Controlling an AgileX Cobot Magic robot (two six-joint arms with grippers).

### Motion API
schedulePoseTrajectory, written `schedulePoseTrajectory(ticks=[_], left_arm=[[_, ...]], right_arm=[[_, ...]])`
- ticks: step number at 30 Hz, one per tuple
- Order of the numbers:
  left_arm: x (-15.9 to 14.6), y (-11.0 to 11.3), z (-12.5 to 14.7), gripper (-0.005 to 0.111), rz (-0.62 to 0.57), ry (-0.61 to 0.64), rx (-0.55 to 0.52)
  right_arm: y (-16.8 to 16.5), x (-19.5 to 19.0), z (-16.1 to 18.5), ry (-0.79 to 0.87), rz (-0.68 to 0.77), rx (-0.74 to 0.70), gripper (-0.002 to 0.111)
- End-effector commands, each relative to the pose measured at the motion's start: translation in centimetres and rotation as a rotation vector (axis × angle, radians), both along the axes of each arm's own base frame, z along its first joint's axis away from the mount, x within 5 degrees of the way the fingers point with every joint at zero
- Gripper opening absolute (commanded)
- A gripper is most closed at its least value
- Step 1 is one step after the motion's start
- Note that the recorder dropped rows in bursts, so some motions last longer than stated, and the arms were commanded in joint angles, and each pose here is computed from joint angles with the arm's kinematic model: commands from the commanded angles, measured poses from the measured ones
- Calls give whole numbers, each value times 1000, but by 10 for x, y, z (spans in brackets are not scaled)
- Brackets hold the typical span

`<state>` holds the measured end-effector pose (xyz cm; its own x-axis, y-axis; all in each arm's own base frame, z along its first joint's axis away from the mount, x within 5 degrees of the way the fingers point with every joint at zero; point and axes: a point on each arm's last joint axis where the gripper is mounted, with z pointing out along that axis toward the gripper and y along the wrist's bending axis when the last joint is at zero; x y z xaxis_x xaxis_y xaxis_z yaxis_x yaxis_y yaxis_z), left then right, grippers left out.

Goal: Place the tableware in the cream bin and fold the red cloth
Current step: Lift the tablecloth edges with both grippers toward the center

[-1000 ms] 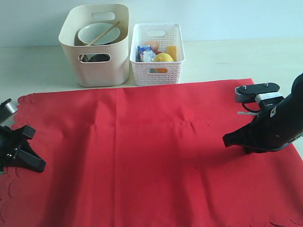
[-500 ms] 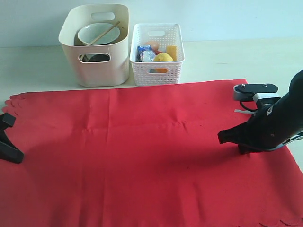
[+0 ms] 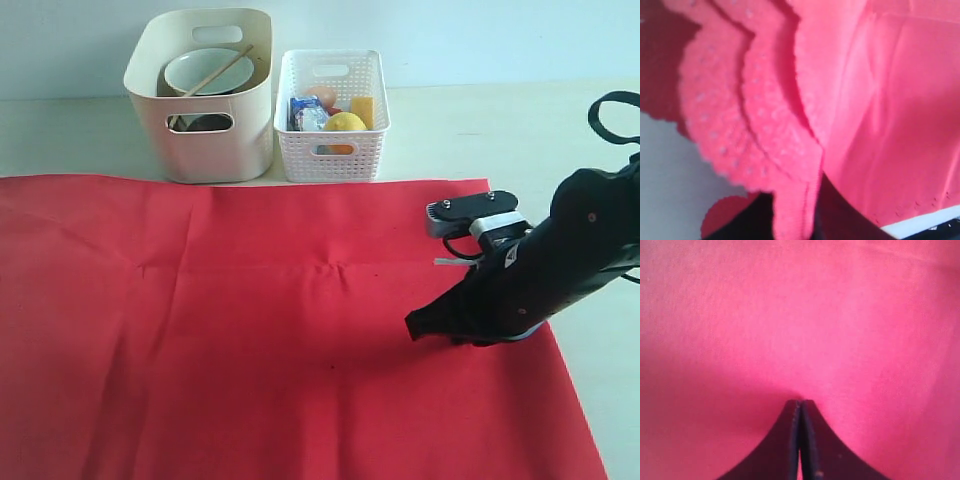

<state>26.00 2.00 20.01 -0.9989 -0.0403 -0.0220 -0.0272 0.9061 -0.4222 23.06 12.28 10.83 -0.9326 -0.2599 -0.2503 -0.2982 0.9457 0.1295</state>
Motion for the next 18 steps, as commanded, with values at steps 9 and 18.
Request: schedulePoseTrajectory(ticks=[9,18], left_arm=[[-5,-73,46,0,-252,-44,-41],[-1,-159,77,0,-431,-124,-168]], right_arm=[[10,-11,-9,46,31,-13,0],[10,-11,-9,45,29,-12,0]])
